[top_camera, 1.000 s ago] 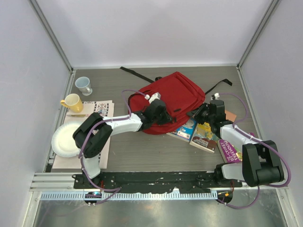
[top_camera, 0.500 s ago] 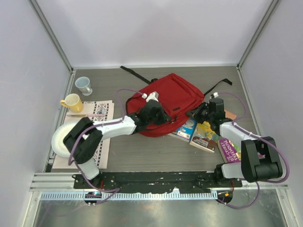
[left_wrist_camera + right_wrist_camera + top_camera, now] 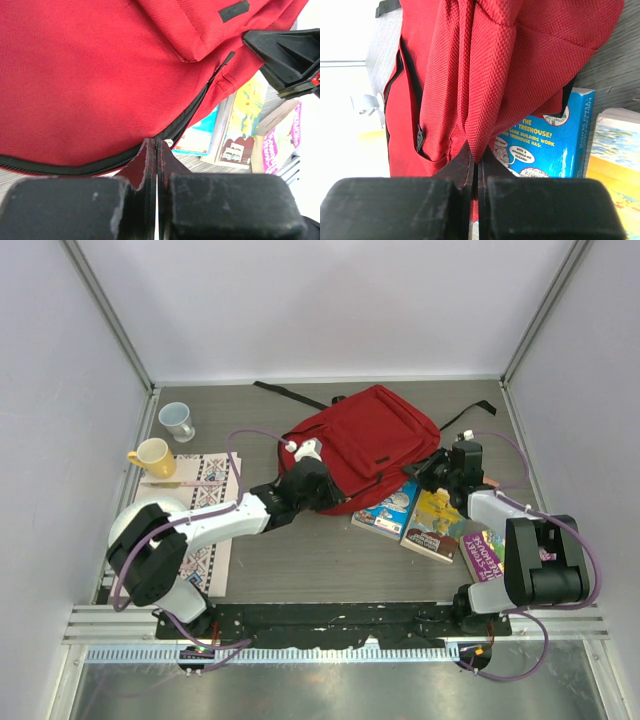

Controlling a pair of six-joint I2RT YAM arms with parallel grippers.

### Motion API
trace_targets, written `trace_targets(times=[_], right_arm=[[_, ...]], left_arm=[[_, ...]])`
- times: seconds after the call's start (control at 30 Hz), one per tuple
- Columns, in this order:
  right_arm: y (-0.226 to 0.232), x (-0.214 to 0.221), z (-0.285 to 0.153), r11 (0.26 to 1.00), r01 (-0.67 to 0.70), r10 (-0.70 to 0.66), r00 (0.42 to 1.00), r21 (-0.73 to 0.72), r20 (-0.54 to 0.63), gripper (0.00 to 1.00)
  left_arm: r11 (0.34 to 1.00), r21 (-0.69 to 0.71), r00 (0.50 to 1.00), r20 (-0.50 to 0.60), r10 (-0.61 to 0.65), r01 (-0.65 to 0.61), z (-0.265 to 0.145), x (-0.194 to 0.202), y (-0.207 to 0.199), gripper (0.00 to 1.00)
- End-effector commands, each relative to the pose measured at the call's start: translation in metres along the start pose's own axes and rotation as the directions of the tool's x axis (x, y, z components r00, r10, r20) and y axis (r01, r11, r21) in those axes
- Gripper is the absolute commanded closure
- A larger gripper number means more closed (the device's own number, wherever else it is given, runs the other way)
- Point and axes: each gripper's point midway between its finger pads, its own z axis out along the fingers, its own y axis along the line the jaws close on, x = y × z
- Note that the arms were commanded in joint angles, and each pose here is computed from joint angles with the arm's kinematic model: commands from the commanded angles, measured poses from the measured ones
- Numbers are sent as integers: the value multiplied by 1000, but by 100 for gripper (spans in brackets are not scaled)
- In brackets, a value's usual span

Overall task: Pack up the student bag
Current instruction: Unzip the student bag at the center of the board.

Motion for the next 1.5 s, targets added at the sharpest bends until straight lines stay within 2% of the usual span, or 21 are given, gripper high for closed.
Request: trace_targets(times=[0.0,0.07,0.1,0.13,0.2,0.37,0.4,0.43,0.6,0.67,0.73,0.8,0.83,0.93,1.0,1.07,1.1,1.23,1.27,1.33,1.47], right_arm=[[19,-54,2,998,19,-9,989,-66,148,99],[25,-54,3,996,37,-27,993,-85,117,96],[25,-51,3,995,49,-40,994,-86,98,75],[27,-50,3,995,48,-39,995,-93,88,63],[33,-45,-2,992,40,-32,997,-117,73,49],[22,-34,-16,998,46,-44,998,-49,35,35],[17,-35,-18,999,41,-40,998,-15,42,21],[13,-29,-21,1000,30,-30,999,4,23,17],[20,-18,-31,999,-43,42,999,-19,-23,15],[18,-20,-39,997,-65,66,998,37,-17,14],[19,-26,-47,998,-11,10,1000,60,8,14],[16,-41,-56,992,41,-51,995,122,83,14],[20,-45,-60,990,57,-68,995,132,79,13],[44,-33,-61,994,108,-108,994,21,-14,13],[61,-15,-62,993,86,-92,993,-80,-78,13],[72,4,-60,991,65,-77,992,-114,-101,13],[73,8,-58,993,73,-82,993,-97,-89,13],[81,60,-51,995,38,-54,982,-91,-183,13],[80,68,-49,997,-33,17,979,-73,-203,15],[78,86,-46,995,-64,45,972,-77,-231,16],[67,100,-40,996,-88,82,969,-13,-234,19]], left_arm=[[996,-61,998,26,62,-61,-19,-10,10,100],[996,-57,997,29,72,-70,-21,-12,9,100],[996,-45,997,25,76,-74,-21,-12,5,100],[996,-35,997,22,79,-78,-20,-12,3,100],[997,-10,997,7,76,-76,-18,-9,-3,100],[998,15,998,-5,67,-67,-10,-8,-11,100],[998,19,998,-2,66,-66,-10,-9,-12,100],[998,23,998,3,65,-65,-11,-11,-14,100],[997,21,997,23,76,-76,-16,-18,-17,100],[997,19,997,25,79,-79,-17,-19,-17,100],[997,22,997,27,78,-79,-17,-19,-18,100],[997,28,997,29,77,-78,-18,-20,-20,100],[996,30,997,29,78,-79,-17,-20,-21,100],[996,49,997,33,73,-74,-18,-21,-25,100],[996,55,997,35,71,-73,-18,-22,-26,100],[995,55,997,31,75,-77,-18,-21,-26,100],[995,58,997,35,75,-77,-18,-22,-28,100],[995,70,997,32,70,-72,-17,-23,-31,100],[995,73,997,31,70,-72,-17,-23,-32,100],[994,80,997,30,70,-73,-17,-23,-35,100],[993,87,997,26,73,-75,-17,-24,-38,100]])
